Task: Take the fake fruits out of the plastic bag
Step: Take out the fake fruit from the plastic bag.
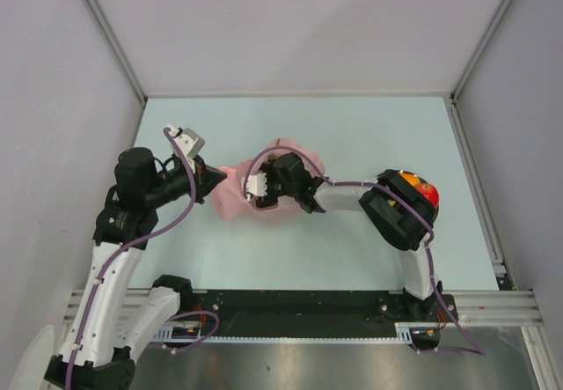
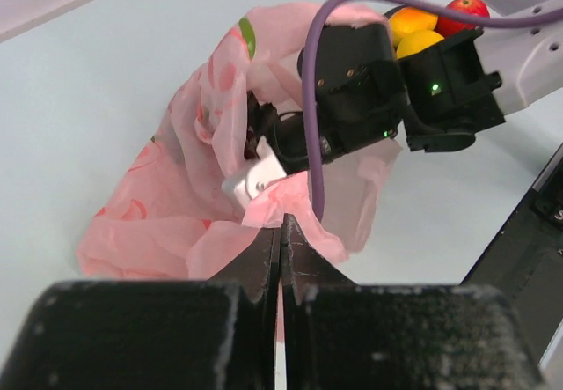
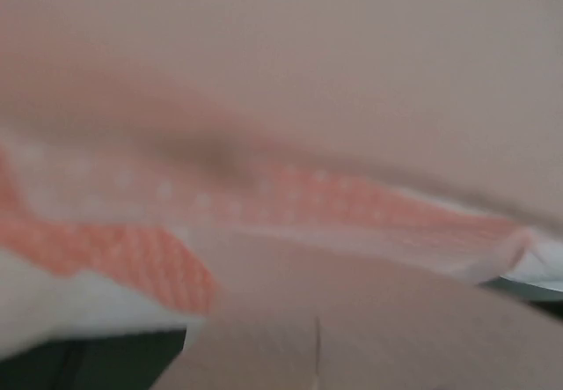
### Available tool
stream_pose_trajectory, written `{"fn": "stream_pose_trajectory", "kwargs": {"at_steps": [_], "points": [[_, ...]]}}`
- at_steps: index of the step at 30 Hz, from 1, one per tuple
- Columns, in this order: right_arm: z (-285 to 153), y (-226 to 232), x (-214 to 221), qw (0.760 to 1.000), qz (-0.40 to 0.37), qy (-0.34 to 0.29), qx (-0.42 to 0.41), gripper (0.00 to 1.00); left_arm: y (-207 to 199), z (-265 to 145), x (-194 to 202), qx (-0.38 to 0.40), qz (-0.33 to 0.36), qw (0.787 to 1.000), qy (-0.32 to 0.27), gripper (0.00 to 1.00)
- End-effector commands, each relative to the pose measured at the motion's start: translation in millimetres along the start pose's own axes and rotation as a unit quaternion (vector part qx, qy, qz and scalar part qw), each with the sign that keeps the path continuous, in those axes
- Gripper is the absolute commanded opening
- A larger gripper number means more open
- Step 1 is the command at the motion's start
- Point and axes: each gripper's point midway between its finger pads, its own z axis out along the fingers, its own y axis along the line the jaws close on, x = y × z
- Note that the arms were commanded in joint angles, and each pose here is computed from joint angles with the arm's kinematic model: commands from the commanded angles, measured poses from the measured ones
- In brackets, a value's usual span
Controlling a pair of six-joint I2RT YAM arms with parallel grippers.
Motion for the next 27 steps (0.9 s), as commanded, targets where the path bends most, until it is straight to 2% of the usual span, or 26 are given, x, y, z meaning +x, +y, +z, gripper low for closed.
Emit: {"fn": "stream_pose_trajectory", "kwargs": {"at_steps": [1,5,8,9,10,12,15,17,21,27], "points": [[18.6,-3.8,1.6,0.995,-0.095,0.002,0.014,0.80,4.0,-2.0,-12.8,-0.008,0.019,1.000,-0.023,0.00],[28.9,-10.6,14.0,0.989,-0.137,0.023,0.041,0.75,5.9,-2.3,-11.3,-0.011,0.015,1.000,-0.021,0.00],[28.2,-16.6,20.8,0.987,-0.148,0.035,0.048,0.51,7.6,-1.3,-11.1,-0.012,0.013,1.000,-0.021,0.00],[26.3,-20.6,20.3,0.987,-0.148,0.035,0.053,0.31,7.8,-1.9,-11.0,-0.013,0.012,1.000,-0.021,0.00],[24.4,-23.3,17.9,0.987,-0.143,0.033,0.058,0.20,8.9,-1.3,-9.6,-0.014,0.011,1.000,-0.019,0.00],[17.4,-34.1,4.9,0.988,-0.132,0.022,0.073,0.05,9.5,-1.0,-8.8,-0.014,0.009,1.000,-0.018,0.00],[1.4,-54.1,-18.4,0.991,-0.087,-0.002,0.101,0.00,7.9,-0.1,-3.8,-0.009,0.004,1.000,-0.014,0.00],[-17.0,-71.5,-37.6,0.992,-0.042,-0.024,0.120,0.00,7.4,0.4,1.2,-0.007,0.003,1.000,-0.008,0.00],[-52.2,-80.0,-75.3,0.991,0.043,-0.084,0.092,0.00,6.0,1.6,14.1,0.000,0.002,1.000,0.006,0.00],[-92.1,-66.0,-96.7,0.983,0.145,-0.108,0.023,0.00,6.6,3.4,29.3,0.000,0.002,1.000,0.016,0.00]]}}
